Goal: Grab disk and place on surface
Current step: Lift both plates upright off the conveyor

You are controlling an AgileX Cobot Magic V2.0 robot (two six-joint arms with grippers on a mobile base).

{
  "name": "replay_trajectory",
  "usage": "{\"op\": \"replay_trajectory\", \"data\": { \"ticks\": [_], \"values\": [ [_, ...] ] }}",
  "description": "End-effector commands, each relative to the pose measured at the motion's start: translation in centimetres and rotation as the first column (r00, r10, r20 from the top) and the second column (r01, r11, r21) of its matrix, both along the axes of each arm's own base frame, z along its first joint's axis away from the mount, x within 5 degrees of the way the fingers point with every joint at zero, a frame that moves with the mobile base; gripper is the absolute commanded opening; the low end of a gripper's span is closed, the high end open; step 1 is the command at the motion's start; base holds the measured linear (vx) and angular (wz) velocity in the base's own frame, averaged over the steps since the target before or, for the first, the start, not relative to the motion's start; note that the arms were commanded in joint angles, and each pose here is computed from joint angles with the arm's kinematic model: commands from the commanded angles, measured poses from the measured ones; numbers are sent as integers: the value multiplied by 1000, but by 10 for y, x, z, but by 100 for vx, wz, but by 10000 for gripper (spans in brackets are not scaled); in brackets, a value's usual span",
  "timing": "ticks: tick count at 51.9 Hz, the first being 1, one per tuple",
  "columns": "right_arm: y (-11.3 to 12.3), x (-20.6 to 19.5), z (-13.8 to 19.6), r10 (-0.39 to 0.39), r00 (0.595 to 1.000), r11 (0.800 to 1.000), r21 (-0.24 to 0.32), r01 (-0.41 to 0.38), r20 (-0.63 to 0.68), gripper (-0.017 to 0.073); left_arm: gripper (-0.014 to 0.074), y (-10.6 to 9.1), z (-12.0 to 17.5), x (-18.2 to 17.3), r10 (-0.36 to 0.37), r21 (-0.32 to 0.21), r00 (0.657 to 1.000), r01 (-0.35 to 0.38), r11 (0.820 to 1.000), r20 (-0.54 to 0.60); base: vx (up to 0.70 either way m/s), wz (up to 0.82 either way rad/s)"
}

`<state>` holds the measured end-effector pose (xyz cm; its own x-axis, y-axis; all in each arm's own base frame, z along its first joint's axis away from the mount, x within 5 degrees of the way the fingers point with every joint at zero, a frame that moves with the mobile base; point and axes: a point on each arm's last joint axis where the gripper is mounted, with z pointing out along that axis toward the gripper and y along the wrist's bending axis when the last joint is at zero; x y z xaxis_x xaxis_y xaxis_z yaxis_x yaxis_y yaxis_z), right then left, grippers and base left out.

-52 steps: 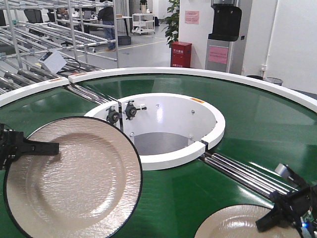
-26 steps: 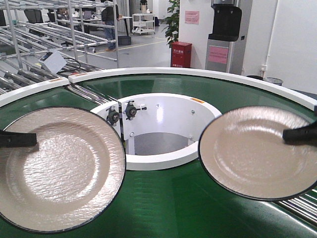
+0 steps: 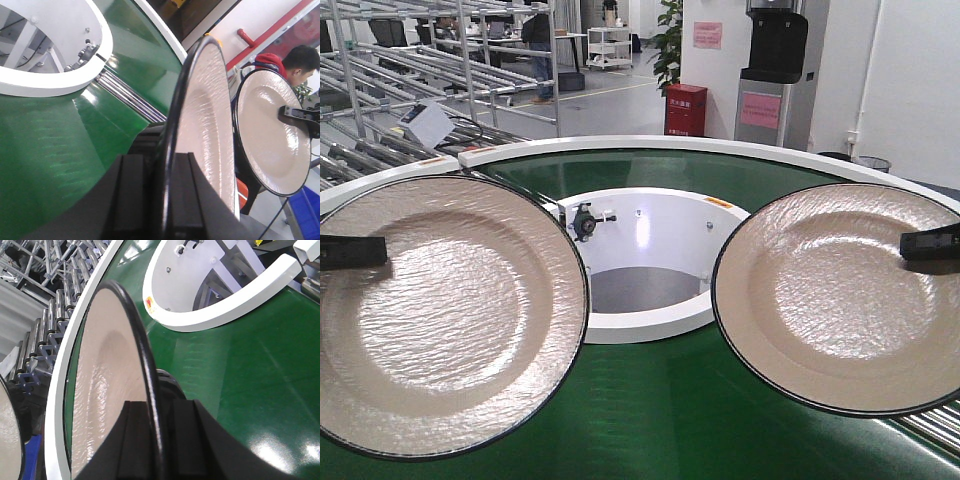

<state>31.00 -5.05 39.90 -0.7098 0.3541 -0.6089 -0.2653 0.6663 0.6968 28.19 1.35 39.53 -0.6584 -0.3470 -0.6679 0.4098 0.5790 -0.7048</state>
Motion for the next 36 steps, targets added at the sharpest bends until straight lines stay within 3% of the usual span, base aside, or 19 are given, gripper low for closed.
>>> {"op": "replay_trajectory", "data": {
  "ticks": [1, 36],
  "values": [
    [11, -13, 32, 24, 994, 994, 102, -35, 111, -9, -8, -8, 34, -12, 16, -117, 993, -3, 993, 113, 0, 0],
    [11, -13, 32, 23, 994, 994, 103, -34, 111, -9, -8, -8, 34, -12, 12, -117, 994, 1, 993, 113, 0, 0]
  ]
}}
